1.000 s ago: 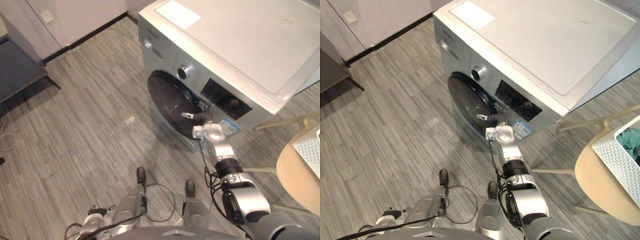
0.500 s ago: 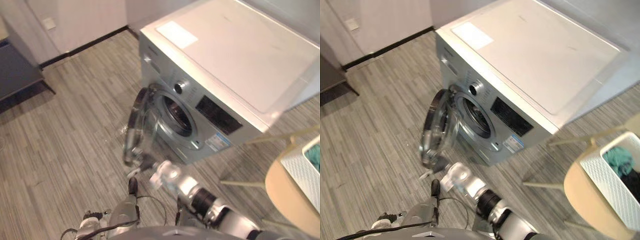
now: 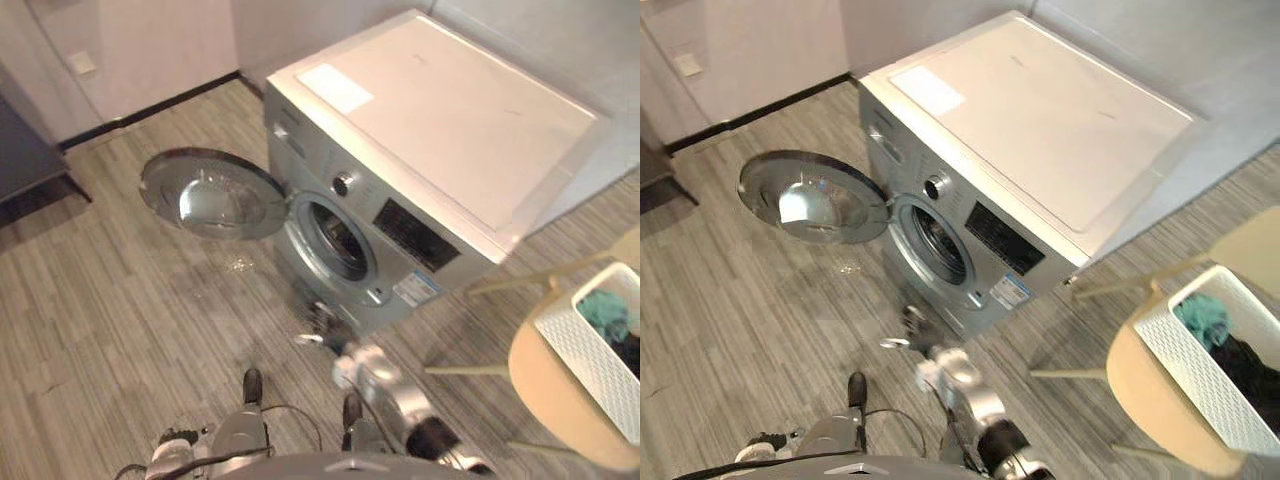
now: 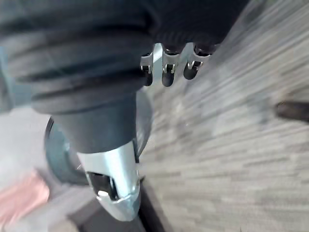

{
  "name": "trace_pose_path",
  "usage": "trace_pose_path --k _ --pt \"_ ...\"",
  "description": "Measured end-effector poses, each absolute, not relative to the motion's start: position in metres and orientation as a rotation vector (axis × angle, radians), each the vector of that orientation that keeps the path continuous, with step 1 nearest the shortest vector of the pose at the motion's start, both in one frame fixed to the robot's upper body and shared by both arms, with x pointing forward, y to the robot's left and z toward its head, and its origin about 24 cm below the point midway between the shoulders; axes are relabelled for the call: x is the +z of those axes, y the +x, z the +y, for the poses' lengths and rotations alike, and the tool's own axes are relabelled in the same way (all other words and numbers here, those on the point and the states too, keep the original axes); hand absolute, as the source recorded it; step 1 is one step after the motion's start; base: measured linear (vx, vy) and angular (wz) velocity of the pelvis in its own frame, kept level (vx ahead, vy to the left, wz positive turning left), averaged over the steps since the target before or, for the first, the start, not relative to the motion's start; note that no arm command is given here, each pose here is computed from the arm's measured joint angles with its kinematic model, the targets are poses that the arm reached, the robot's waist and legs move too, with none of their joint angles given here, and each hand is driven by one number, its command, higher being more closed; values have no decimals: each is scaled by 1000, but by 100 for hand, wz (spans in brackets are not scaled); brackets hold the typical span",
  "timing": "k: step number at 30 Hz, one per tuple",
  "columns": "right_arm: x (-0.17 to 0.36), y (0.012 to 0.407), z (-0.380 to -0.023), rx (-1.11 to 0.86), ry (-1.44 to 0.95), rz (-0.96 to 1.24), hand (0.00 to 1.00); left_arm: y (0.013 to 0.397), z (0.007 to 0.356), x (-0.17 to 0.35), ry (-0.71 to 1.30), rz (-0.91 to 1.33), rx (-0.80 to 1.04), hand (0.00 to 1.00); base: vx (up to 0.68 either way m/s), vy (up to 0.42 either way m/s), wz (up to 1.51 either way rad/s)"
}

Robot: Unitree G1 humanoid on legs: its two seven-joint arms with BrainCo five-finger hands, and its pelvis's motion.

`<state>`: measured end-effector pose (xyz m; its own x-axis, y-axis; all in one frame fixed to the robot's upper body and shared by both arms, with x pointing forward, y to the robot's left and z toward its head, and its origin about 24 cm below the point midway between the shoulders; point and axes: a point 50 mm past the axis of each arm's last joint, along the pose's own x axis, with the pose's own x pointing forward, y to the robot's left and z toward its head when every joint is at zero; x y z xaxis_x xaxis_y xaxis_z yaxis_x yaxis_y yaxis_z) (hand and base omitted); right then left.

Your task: Pick up the laundry basket with both hands and put the clothes into the washing machine.

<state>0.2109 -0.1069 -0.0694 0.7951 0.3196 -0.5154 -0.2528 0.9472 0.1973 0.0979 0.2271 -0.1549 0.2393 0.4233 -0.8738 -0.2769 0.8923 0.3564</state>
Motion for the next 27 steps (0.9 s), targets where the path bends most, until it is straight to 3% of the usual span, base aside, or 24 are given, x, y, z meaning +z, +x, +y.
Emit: trace_pose_path --k 1,5,8,15,23,27 --pt "-87 188 -145 177 79 667 0 112 231 -149 144 1190 468 0 -37 -1 -23" --pt "-98 162 -194 -5 25 759 0 152 235 -131 139 1048 452 0 -24 -14 -30" --pt "-99 153 -220 -131 17 785 0 196 258 -101 143 891 498 0 -22 -49 -52" --pt "-103 152 -218 -163 89 802 0 250 307 -45 -96 658 677 0 46 -49 -40" --pt "-93 164 -209 -205 173 724 0 310 308 15 -484 426 745 0 45 -17 -13" --pt "-90 167 -207 -227 201 689 0 327 310 41 -535 353 750 0 0 0 0"
